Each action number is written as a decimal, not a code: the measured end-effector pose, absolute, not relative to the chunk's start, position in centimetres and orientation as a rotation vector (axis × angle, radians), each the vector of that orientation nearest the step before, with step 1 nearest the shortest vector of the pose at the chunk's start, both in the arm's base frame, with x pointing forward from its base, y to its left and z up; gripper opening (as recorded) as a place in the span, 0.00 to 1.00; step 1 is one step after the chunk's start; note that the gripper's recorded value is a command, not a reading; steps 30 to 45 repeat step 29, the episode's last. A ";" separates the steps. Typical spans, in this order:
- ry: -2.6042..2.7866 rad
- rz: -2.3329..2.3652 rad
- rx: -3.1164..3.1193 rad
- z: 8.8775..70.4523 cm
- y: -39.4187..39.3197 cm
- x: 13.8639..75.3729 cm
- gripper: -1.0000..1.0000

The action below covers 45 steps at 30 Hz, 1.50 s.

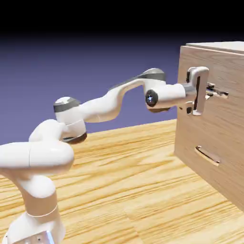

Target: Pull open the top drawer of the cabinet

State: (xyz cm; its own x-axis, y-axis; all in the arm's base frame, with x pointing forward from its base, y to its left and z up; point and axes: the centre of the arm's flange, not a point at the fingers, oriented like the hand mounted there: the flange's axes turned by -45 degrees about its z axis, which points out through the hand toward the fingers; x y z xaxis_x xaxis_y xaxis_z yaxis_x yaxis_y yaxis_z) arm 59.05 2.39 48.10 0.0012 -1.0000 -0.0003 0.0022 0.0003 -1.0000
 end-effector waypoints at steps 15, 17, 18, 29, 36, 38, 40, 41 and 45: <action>1.206 -1.209 -1.208 48.1 2.4 42.5 0.00; 1.206 -1.209 -1.208 48.1 2.4 40.0 0.00; 1.206 -1.209 -1.208 48.1 2.4 38.7 0.00; 1.208 -1.209 -1.209 48.1 2.4 30.3 1.00; 1.208 -1.209 -1.209 48.1 2.4 30.3 1.00; 1.208 -1.209 -1.209 48.1 2.4 30.3 1.00; 1.208 -1.209 -1.209 48.1 2.4 30.3 1.00; 1.208 -1.209 -1.209 48.1 2.4 30.3 1.00; 1.208 -1.209 -1.209 48.1 2.4 30.3 1.00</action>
